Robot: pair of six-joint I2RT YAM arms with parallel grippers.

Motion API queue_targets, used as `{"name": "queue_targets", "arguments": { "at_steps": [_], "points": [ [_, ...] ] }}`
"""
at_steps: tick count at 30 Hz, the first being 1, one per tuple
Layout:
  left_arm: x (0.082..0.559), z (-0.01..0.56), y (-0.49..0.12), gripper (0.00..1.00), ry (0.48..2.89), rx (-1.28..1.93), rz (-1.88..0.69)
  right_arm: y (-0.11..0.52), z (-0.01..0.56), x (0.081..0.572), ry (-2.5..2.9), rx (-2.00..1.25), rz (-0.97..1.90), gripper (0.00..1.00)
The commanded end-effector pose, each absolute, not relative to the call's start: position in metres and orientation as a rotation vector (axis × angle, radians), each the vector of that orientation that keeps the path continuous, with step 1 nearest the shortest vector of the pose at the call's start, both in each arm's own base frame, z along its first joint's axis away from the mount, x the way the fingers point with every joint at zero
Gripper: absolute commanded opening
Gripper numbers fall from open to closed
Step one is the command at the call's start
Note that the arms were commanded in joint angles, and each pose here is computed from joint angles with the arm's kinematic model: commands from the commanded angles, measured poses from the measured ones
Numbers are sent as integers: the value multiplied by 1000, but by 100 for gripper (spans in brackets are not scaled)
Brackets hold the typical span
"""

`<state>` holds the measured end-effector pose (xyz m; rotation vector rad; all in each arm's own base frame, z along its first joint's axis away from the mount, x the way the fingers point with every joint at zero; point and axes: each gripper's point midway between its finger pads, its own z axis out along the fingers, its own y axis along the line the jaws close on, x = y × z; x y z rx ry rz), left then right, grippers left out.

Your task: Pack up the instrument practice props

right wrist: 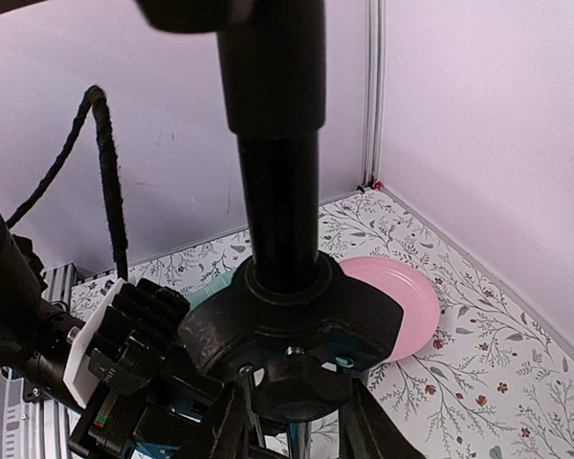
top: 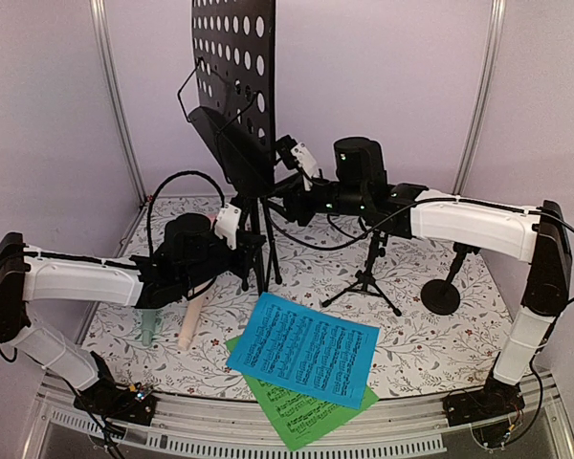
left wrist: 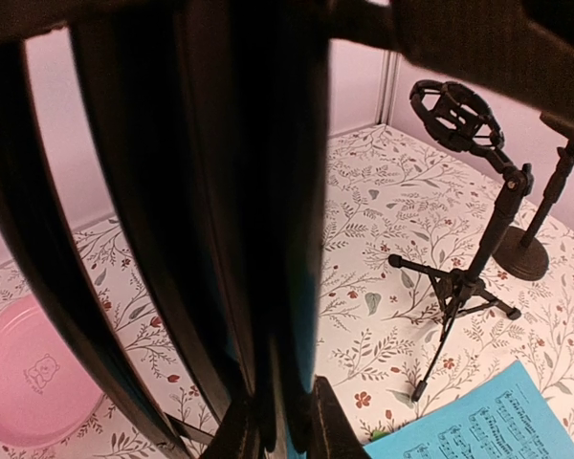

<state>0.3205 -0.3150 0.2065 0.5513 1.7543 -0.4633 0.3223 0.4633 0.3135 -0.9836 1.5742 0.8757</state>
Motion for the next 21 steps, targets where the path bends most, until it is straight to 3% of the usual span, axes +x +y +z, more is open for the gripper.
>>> {"name": "queue_targets", "arguments": {
  "at_steps": [1,6,15,21],
  "points": [
    [323,176,-308,0,1833,615,-381,467,356,303,1458,-973,967,31],
    [323,175,-308,0,1834,617,-379,463,367,302,1518,-846,1084,24],
    [323,175,-308,0,1835,617,-380,466,380,290,1613,-657,1420,24],
    [323,176,-306,0,1837,614,-374,461,381,283,1620,-645,1457,42]
  ]
}}
